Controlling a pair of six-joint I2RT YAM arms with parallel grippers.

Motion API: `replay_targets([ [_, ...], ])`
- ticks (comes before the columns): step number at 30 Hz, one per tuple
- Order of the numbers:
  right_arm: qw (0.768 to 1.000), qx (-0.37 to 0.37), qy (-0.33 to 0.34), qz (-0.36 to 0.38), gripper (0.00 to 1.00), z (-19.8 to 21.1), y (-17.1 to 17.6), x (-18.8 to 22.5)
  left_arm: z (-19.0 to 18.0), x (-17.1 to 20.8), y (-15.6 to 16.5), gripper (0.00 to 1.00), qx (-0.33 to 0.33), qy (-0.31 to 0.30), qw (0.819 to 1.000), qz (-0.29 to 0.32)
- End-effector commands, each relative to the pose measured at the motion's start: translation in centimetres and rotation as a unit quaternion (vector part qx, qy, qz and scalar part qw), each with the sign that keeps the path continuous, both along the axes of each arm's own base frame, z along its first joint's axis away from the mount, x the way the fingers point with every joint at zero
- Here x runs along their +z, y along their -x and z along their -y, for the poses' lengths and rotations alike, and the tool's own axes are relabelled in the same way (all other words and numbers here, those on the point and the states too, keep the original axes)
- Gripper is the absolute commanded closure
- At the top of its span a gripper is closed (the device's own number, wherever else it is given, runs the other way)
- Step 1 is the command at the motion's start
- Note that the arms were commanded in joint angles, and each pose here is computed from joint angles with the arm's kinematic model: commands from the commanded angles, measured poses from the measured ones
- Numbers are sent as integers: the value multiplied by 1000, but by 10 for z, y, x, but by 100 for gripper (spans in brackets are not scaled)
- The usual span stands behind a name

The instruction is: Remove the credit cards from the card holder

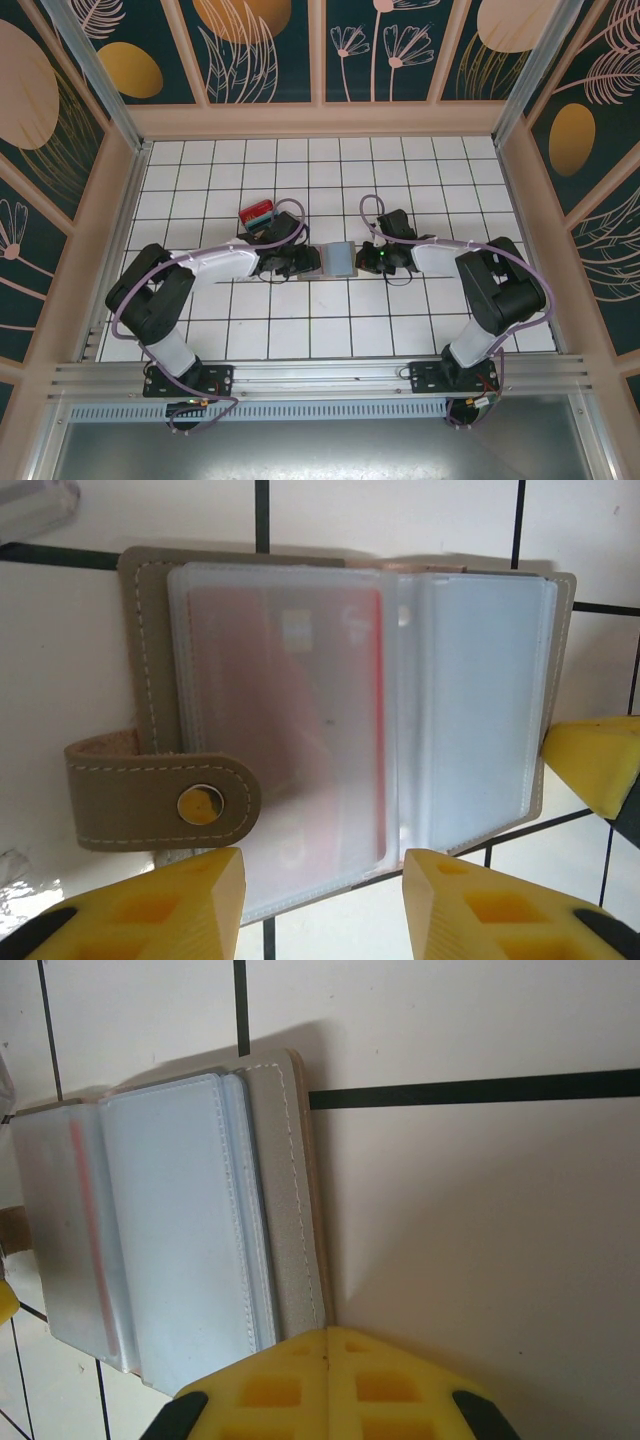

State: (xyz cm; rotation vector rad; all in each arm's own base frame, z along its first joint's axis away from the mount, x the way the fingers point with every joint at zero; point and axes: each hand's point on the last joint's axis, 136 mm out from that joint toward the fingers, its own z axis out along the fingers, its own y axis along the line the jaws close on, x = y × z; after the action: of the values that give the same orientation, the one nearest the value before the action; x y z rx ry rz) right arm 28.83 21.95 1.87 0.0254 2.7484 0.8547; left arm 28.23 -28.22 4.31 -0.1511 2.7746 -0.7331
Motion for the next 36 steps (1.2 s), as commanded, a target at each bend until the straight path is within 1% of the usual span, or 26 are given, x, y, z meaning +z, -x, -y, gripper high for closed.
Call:
replay_targets([
  [1,1000,4,9,-7,100,-1,3,-8,-1,-3,-1,54,-1,-18,1000,-4],
  [4,1000,4,8,-7,100,-1,3,-8,-3,-2,-1,54,-1,-25,1000,-3],
  [6,1000,5,6,-8,100,-2,5,-8,-6,-13,0,54,-1,-42,999,-12],
  [10,1000,5,5,-11,100,-2,6,-10,-10,-18,2,55,1,-54,998,-17],
  [16,1000,6,4,-14,100,-4,7,-12,-7,-25,6,55,-8,-55,998,-25],
  [19,1000,7,3,-14,100,-5,8,-12,-1,-22,6,55,-16,-44,999,-20],
  [26,1000,9,2,-17,100,-8,10,-13,22,-14,8,55,-51,2,999,-12],
  [27,1000,9,2,-18,100,-7,10,-14,30,-3,1,55,-54,15,998,-2],
  [30,1000,10,2,-19,100,-8,10,-14,38,3,0,55,-62,23,998,5],
  [36,1000,10,2,-20,100,-9,11,-15,42,1,-3,54,-63,23,998,3],
])
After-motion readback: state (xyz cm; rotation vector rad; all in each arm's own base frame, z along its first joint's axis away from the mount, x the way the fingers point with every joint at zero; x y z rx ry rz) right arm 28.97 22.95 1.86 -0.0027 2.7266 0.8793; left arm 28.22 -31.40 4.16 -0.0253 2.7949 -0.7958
